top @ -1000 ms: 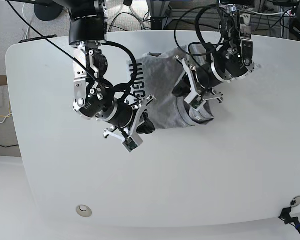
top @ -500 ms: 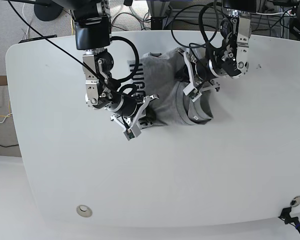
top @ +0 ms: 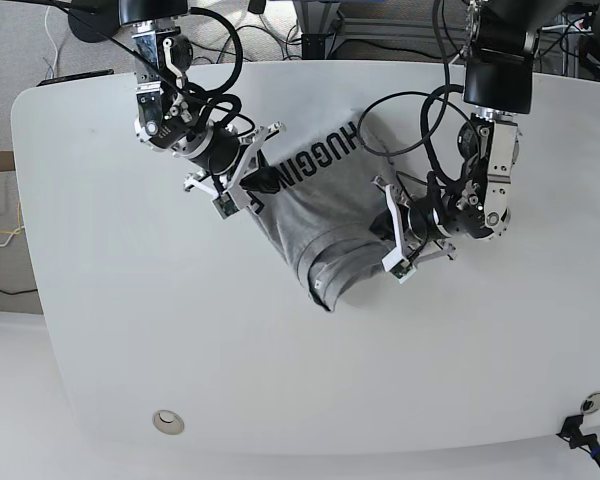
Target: Fold the T-shirt properly
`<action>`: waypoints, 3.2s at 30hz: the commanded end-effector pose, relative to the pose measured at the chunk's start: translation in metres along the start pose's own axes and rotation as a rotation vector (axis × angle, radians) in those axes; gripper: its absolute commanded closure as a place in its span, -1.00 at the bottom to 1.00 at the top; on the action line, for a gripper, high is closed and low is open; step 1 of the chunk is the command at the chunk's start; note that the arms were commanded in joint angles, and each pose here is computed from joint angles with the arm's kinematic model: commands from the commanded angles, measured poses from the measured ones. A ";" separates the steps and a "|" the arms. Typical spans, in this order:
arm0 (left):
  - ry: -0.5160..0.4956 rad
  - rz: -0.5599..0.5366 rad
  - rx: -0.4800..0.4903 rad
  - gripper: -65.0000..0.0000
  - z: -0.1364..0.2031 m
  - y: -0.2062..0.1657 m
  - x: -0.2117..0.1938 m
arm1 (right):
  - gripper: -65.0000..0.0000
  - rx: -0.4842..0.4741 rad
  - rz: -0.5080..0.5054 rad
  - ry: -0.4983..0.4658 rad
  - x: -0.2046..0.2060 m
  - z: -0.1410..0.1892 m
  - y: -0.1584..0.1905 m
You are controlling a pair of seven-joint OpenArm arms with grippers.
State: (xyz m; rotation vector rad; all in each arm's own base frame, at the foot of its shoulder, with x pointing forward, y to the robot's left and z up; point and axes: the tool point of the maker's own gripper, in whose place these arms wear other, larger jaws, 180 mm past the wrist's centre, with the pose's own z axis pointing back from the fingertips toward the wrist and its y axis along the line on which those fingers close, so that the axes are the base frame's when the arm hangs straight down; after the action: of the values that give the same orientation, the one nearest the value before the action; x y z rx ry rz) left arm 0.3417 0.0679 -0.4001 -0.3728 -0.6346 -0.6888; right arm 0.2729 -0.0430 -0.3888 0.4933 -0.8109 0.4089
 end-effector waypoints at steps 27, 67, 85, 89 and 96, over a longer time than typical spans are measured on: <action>-0.086 0.040 0.008 1.00 0.026 -0.037 -0.021 | 1.00 0.030 -0.093 -0.068 0.054 -0.067 -0.033; -0.148 -0.054 0.133 1.00 0.050 0.033 0.036 | 1.00 0.038 0.016 -0.090 0.016 0.000 0.015; -0.326 0.046 0.382 1.00 0.172 0.013 -0.055 | 1.00 -0.307 0.050 -0.375 0.001 0.127 -0.060; -0.410 0.074 0.344 1.00 0.180 -0.013 -0.069 | 1.00 -0.359 0.026 -0.395 -0.019 0.152 -0.055; -0.386 0.178 0.272 1.00 0.193 -0.064 -0.120 | 1.00 -0.383 -0.081 -0.320 -0.071 0.179 -0.024</action>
State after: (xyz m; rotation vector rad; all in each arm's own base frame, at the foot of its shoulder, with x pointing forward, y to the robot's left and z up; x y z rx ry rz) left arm 0.1560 0.1800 -0.3330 -0.2789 -1.0213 -0.3558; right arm 0.1464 -0.1781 -0.3522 0.2162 -1.1275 0.1075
